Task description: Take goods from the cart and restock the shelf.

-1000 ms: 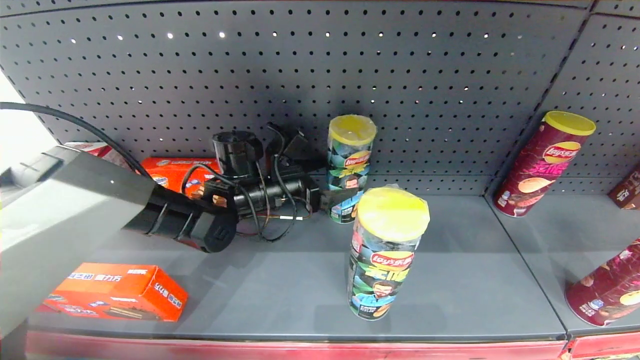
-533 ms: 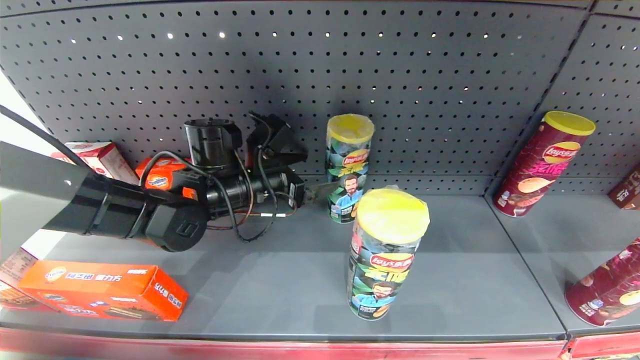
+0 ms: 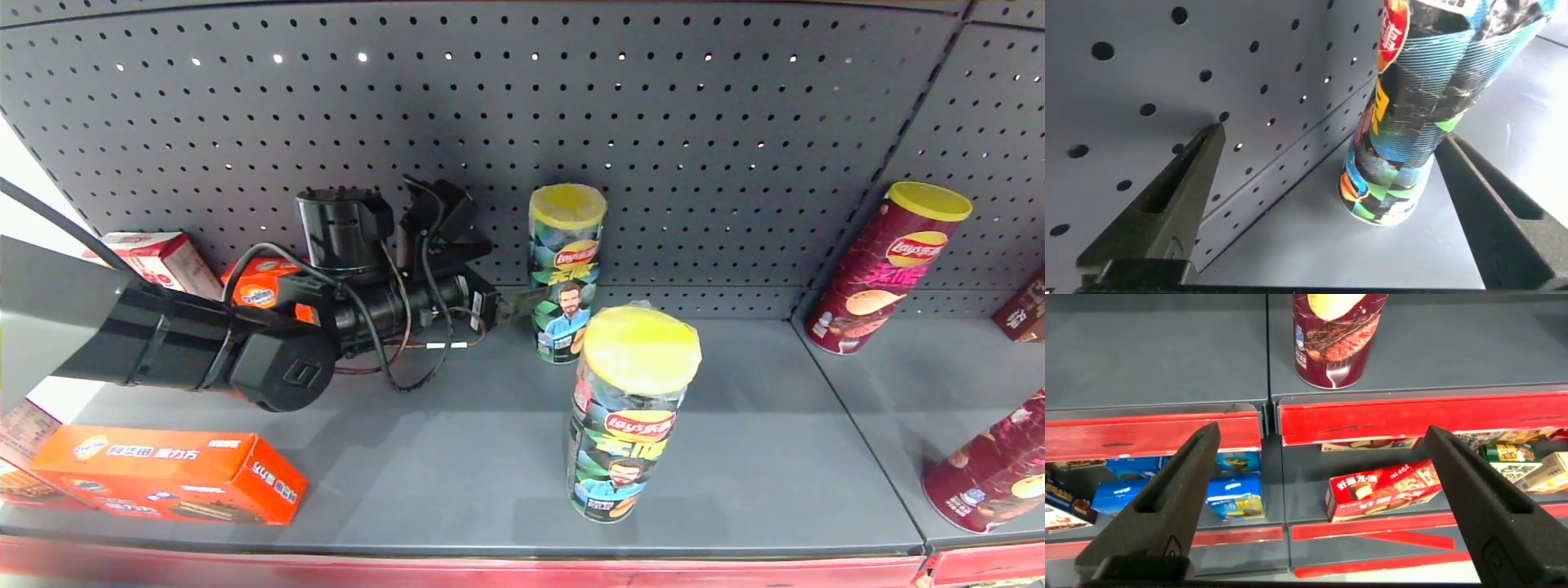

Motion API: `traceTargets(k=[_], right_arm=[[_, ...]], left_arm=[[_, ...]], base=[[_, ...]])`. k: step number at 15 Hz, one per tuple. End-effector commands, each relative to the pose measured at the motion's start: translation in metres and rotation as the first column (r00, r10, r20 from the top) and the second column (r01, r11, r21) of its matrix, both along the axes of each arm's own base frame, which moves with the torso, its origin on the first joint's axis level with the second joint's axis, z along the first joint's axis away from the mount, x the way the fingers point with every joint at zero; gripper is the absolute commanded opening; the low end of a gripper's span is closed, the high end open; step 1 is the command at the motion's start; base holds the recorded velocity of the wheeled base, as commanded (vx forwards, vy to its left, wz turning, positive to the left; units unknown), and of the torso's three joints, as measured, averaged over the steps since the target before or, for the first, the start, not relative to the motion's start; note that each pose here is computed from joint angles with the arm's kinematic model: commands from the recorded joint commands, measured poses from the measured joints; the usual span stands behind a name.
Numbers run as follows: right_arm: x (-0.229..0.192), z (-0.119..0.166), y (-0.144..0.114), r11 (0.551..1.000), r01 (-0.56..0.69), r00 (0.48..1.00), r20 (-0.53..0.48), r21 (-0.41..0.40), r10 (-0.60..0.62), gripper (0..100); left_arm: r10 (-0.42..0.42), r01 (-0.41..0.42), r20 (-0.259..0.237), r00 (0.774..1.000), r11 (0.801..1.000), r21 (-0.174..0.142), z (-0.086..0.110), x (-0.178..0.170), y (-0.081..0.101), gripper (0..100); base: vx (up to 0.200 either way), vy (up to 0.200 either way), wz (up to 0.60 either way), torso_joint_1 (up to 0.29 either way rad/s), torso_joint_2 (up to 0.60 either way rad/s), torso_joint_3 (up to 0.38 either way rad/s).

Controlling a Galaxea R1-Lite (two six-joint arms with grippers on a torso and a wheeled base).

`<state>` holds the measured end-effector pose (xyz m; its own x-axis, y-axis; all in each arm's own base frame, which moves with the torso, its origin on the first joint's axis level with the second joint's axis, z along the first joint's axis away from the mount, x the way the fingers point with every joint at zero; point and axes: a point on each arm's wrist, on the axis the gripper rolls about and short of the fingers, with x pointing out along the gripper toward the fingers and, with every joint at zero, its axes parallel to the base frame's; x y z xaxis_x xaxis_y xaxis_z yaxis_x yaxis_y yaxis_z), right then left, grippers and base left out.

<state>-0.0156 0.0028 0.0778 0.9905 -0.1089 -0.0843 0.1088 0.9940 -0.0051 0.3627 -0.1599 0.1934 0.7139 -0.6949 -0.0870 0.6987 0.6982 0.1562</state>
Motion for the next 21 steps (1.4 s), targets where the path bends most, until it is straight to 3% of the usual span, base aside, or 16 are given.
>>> traceTargets(k=[1, 13, 16, 17, 21], right_arm=[[0.000, 0.000, 0.000, 1.000, -0.001, 1.000, -0.001, 0.000, 0.001, 100], [0.000, 0.000, 0.000, 1.000, -0.001, 1.000, -0.001, 0.000, 0.001, 100], [0.000, 0.000, 0.000, 1.000, -0.001, 1.000, -0.001, 0.000, 0.001, 100], [0.000, 0.000, 0.000, 1.000, -0.001, 1.000, 0.000, 0.000, 0.001, 100], [0.000, 0.000, 0.000, 1.000, -0.001, 1.000, -0.001, 0.000, 0.001, 100]], left_arm=[[0.005, -0.005, -0.001, 1.000, 1.000, 0.000, 0.000, 0.000, 0.002, 100], [0.069, -0.069, -0.004, 0.998, 0.998, 0.009, -0.003, 0.001, 0.007, 100], [0.092, -0.092, 0.009, 0.996, 0.994, 0.061, -0.006, -0.014, 0.014, 100], [0.115, -0.115, 0.010, 0.993, 0.991, 0.074, -0.006, -0.023, 0.018, 100], [0.270, -0.273, 0.053, 0.961, 0.959, 0.070, -0.006, -0.033, 0.022, 100]], base=[[0.000, 0.000, 0.00, 0.000, 0.00, 0.000], [0.000, 0.000, 0.00, 0.000, 0.00, 0.000], [0.000, 0.000, 0.00, 0.000, 0.00, 0.000], [0.000, 0.000, 0.00, 0.000, 0.00, 0.000], [0.000, 0.000, 0.00, 0.000, 0.00, 0.000]])
